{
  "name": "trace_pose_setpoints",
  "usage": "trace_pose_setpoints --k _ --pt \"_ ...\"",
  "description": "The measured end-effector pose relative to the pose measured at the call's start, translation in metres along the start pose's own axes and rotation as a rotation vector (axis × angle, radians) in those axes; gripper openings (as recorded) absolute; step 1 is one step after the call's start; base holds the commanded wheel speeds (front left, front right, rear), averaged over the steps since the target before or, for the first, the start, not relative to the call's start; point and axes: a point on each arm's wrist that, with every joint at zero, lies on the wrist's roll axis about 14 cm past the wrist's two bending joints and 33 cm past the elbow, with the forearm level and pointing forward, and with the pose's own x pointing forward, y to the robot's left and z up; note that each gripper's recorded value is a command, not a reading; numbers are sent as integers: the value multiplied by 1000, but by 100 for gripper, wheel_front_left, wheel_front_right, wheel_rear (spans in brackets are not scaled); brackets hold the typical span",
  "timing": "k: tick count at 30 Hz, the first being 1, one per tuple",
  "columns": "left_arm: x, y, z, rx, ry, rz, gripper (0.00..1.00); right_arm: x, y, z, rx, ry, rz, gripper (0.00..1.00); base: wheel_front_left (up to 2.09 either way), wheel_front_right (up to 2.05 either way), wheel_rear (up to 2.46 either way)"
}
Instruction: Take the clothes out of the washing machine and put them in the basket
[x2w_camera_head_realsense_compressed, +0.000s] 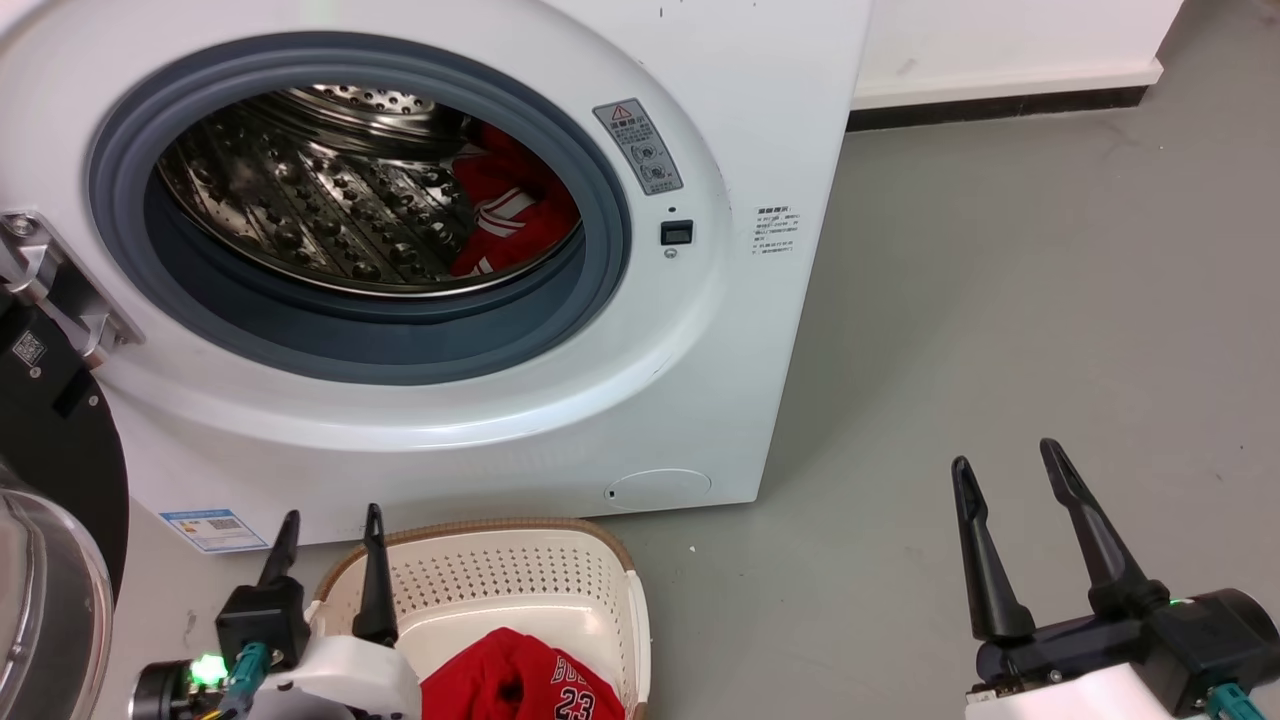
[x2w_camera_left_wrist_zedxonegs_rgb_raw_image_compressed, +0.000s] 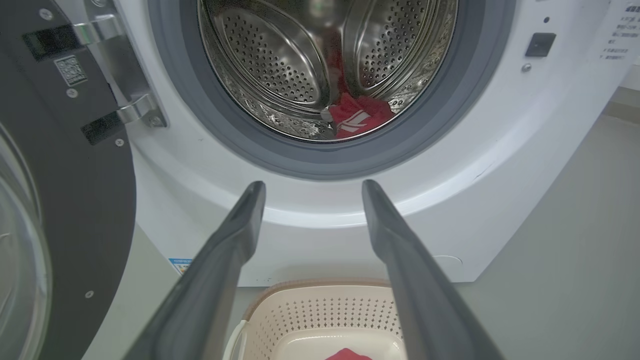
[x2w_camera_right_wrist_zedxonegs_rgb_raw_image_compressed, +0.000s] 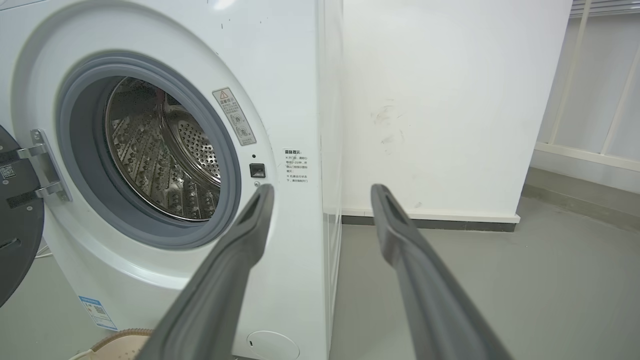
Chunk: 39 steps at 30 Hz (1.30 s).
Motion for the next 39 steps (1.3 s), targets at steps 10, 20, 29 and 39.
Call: trace_pose_setpoints --k 10,20,29,39 --pt "21 7 34 -8 -109 8 100 0 -3 -3 -8 10 -11 100 0 0 0" --pt "120 3 60 66 -161 -76 100 23 -18 -13 -4 21 -44 100 0 0 0" --pt "231 -14 47 153 -82 -166 100 38 -51 -43 0 90 -132 100 0 0 0" --pt "325 -30 6 190 87 -207 100 47 -82 -78 -1 166 -213 100 0 0 0"
